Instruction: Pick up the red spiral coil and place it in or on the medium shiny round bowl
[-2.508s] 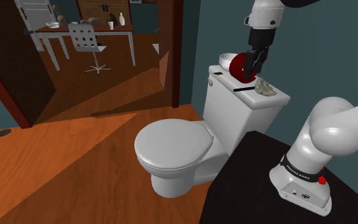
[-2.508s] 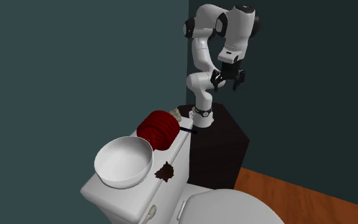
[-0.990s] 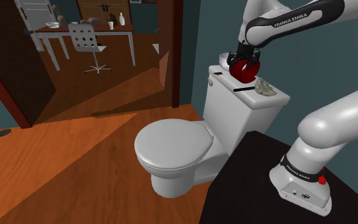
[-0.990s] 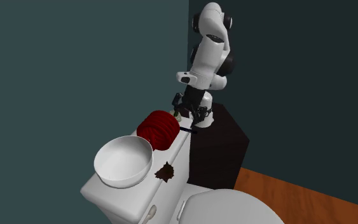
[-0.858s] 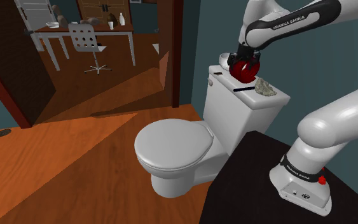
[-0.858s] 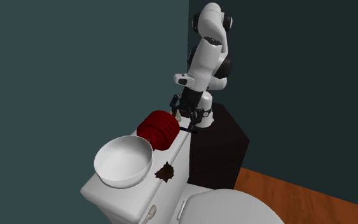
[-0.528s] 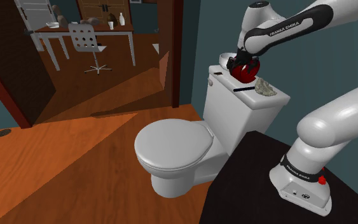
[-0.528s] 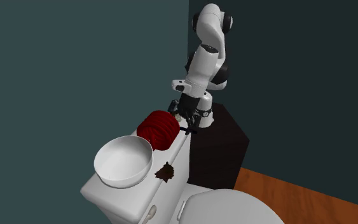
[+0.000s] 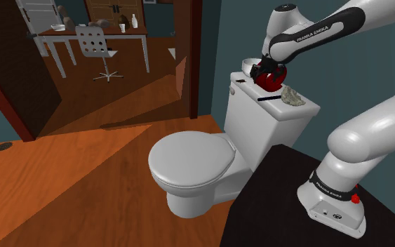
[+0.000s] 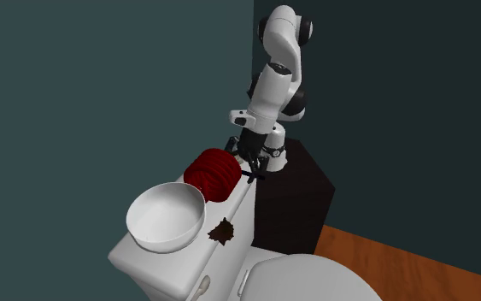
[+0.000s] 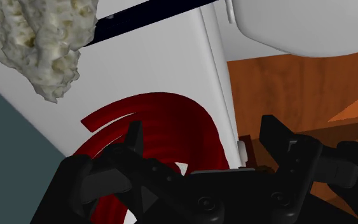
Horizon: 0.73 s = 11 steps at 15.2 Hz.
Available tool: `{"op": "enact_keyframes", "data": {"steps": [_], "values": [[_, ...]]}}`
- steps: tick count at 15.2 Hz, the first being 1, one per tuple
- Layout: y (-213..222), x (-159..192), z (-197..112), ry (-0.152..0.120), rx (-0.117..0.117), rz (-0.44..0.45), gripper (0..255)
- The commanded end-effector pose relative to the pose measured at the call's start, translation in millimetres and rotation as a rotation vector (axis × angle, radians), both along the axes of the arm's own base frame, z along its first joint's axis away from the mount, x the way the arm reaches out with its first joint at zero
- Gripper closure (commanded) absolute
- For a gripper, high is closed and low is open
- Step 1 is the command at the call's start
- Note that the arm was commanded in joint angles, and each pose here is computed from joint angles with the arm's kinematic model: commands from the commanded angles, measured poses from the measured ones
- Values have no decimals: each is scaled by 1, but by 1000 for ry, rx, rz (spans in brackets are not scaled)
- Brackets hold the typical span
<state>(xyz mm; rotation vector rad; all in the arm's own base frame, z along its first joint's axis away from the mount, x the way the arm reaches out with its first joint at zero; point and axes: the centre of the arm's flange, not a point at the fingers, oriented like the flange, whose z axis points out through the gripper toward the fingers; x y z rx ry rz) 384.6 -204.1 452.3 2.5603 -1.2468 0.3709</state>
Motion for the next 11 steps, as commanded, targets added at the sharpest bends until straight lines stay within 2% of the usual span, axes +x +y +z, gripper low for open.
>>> {"op": "enact_keyframes", "data": {"steps": [1,11], "values": [[0,0,0,0,0,0,255],[0,0,5,0,0,0,255]]}}
